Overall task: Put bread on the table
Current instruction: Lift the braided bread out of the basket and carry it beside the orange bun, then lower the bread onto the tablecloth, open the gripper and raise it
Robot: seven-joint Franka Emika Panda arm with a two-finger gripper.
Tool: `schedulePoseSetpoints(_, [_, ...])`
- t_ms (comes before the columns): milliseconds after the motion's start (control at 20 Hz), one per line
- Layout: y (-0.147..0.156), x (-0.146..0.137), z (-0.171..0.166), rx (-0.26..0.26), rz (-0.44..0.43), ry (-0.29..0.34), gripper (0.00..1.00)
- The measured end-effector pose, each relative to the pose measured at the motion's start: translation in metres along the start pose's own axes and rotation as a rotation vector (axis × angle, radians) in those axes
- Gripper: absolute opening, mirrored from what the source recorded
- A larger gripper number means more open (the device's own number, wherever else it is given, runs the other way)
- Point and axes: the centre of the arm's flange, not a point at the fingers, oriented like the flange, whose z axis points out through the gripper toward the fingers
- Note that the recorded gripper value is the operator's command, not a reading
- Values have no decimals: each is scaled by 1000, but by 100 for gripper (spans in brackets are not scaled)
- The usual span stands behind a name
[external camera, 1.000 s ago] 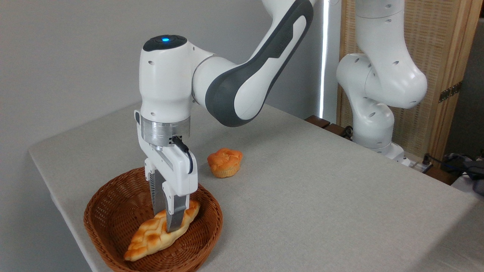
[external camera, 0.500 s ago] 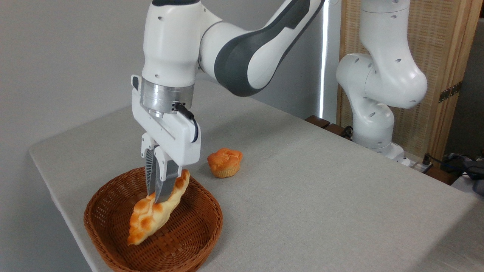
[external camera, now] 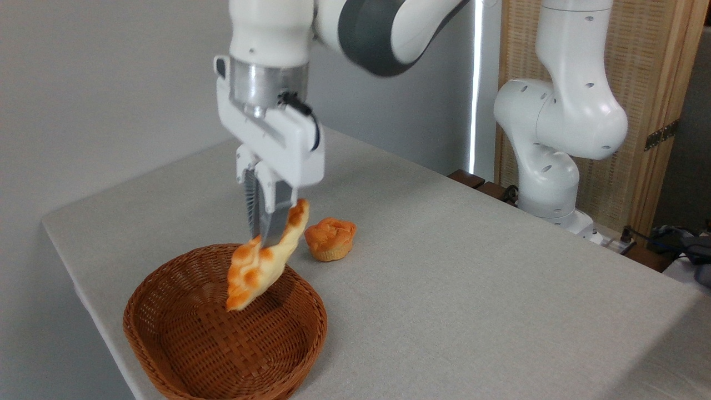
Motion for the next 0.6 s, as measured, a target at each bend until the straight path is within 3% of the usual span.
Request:
schedulePoseSetpoints(100, [4, -25, -17, -24, 15, -16, 21])
schedulePoseSetpoints(200, [10, -54, -23, -38, 42, -15, 31])
schedulePoseSetpoints(350, [19, -99, -12, -84, 114, -12, 65])
schedulePoseSetpoints(450, [23, -109, -2, -103, 134, -24, 90])
schedulePoseSetpoints(550, [27, -110, 6, -111, 146, -45, 100])
schedulePoseSetpoints(600, [28, -110, 9, -116, 149, -50, 100])
